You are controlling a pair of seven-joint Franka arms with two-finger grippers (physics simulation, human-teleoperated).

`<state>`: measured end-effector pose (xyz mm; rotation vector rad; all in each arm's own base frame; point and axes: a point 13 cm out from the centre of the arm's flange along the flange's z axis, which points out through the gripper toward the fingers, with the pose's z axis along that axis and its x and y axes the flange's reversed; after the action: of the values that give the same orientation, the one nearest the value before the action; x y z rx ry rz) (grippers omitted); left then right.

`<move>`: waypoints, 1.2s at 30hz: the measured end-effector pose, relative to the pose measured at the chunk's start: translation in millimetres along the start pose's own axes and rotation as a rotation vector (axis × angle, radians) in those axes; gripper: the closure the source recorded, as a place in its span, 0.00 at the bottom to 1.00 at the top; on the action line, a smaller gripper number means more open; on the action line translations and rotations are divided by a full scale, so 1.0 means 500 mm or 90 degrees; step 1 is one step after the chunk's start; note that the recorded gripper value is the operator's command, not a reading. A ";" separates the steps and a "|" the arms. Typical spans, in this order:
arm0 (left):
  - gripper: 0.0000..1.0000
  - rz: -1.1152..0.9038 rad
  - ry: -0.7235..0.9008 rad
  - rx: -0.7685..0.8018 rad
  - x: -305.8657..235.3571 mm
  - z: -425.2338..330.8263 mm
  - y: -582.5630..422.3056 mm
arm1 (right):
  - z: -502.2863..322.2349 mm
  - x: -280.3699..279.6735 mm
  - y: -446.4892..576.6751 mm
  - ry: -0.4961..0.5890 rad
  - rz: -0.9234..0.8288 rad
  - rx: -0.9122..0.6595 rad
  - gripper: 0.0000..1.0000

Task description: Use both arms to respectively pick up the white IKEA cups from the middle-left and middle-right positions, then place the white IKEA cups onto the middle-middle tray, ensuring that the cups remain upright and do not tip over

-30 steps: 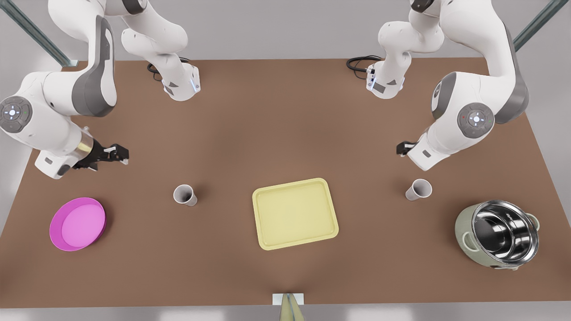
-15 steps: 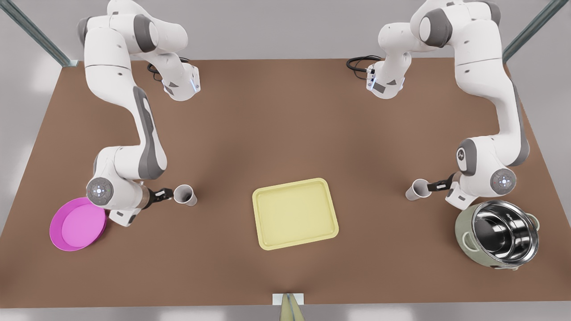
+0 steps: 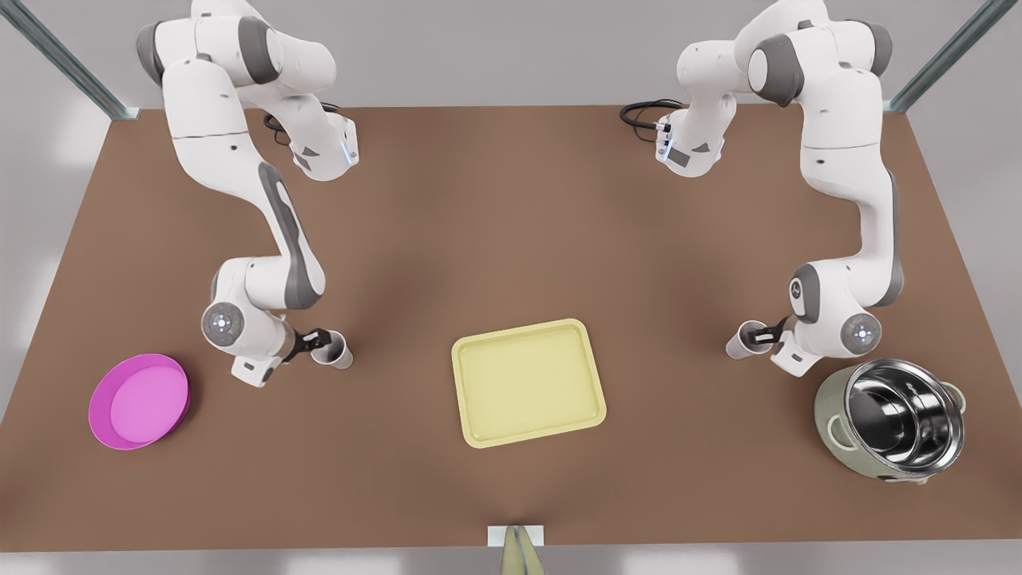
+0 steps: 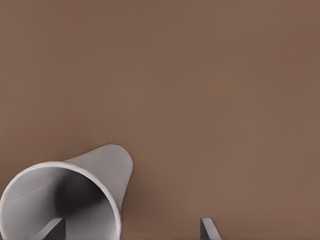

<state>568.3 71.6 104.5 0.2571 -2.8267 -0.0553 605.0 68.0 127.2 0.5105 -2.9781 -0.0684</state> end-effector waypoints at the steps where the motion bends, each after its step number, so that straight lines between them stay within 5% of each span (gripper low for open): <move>1: 0.79 -0.006 -0.002 0.008 -0.001 -0.002 -0.004 | 0.008 0.000 0.000 0.001 0.000 0.000 0.00; 6: 0.79 -0.015 -0.022 0.044 -0.009 -0.032 -0.037 | 0.041 -0.001 -0.002 0.007 -0.001 0.000 0.01; 8: 0.79 0.003 -0.056 0.058 -0.009 -0.099 -0.072 | 0.049 -0.001 -0.002 0.008 -0.002 0.000 0.38; 14: 0.79 0.186 -0.175 0.081 0.012 -0.325 -0.590 | 0.066 -0.013 0.014 0.012 -0.017 -0.002 0.79; 19: 0.79 0.184 -0.150 0.162 0.043 -0.300 -0.915 | 0.013 -0.064 0.031 -0.019 -0.040 0.009 0.79; 29: 0.79 -0.005 -0.031 0.129 0.046 -0.105 -0.923 | -0.127 -0.248 0.525 -0.132 -0.097 -0.070 0.79; 30: 0.71 -0.022 -0.023 0.125 0.044 -0.095 -0.916 | -0.116 -0.243 0.598 -0.131 -0.099 -0.075 0.79; 31: 0.51 -0.036 -0.016 0.122 0.043 -0.085 -0.912 | -0.102 -0.236 0.668 -0.132 -0.098 -0.080 0.79; 32: 0.02 -0.049 -0.010 0.122 0.044 -0.077 -0.911 | -0.087 -0.235 0.725 -0.135 -0.091 -0.084 0.79; 36: 0.00 -0.090 0.001 0.134 0.042 -0.077 -0.912 | -0.034 -0.275 0.807 -0.162 -0.009 -0.102 0.79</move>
<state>637.7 -381.1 117.8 0.5016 -2.8086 0.2120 603.0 493.8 155.2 0.5395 -3.1765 -0.3996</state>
